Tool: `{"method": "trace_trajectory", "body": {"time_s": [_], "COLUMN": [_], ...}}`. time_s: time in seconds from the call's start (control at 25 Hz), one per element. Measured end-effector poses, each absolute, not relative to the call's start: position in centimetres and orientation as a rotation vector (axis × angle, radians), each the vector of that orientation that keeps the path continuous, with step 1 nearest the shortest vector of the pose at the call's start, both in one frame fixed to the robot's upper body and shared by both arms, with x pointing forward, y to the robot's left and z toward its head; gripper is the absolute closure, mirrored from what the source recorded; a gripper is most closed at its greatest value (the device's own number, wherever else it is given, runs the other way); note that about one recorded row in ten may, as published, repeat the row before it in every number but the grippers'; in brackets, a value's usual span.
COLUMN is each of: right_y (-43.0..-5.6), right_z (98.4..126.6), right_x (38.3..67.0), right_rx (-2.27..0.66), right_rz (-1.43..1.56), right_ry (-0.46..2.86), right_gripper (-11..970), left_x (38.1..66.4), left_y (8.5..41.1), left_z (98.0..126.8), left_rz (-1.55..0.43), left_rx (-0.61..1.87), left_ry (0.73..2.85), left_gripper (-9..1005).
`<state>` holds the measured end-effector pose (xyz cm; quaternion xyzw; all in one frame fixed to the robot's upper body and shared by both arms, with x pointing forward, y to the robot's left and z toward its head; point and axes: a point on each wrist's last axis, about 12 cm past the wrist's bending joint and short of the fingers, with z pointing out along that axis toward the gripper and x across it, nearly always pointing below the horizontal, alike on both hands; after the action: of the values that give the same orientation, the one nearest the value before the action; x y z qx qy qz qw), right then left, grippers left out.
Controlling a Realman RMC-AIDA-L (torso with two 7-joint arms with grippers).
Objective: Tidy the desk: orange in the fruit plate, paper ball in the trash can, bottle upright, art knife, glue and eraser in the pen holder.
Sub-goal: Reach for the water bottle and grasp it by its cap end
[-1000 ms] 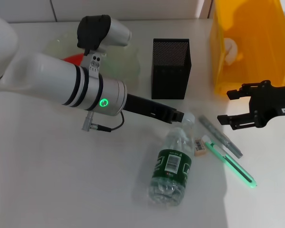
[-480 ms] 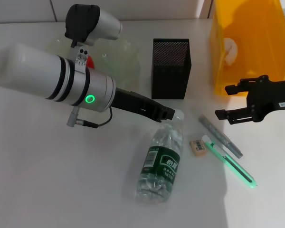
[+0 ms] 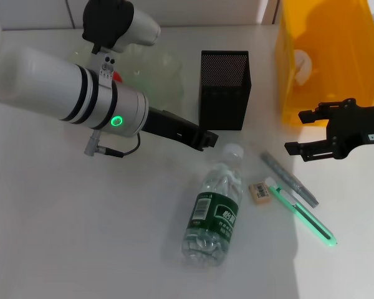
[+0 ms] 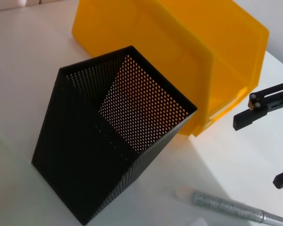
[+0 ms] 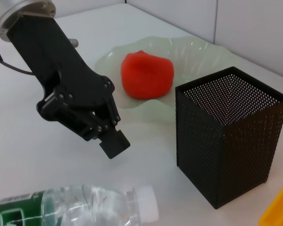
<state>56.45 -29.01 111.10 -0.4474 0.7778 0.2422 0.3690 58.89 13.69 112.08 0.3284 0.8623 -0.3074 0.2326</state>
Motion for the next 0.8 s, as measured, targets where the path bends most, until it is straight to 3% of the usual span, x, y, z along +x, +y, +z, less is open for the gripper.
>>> {"method": "trace_trajectory", "body": {"time_s": [0.24,0.8], "right_y": [-29.3,-29.4], "right_z": [110.6,110.9], "right_x": [56.3,56.4], "right_rx": [-1.118,-1.116], "right_rz": [0.605,0.588], "right_ry": [2.013,2.005], "right_gripper": [173,172], "left_x": [59.6,58.7], "left_y": [13.8,10.5], "left_z": [113.4,114.0], "left_rz": [-0.855,-0.786], "left_rx": [0.861,1.057], "left_ry": [2.347,2.288], "left_gripper": [989,599]}}
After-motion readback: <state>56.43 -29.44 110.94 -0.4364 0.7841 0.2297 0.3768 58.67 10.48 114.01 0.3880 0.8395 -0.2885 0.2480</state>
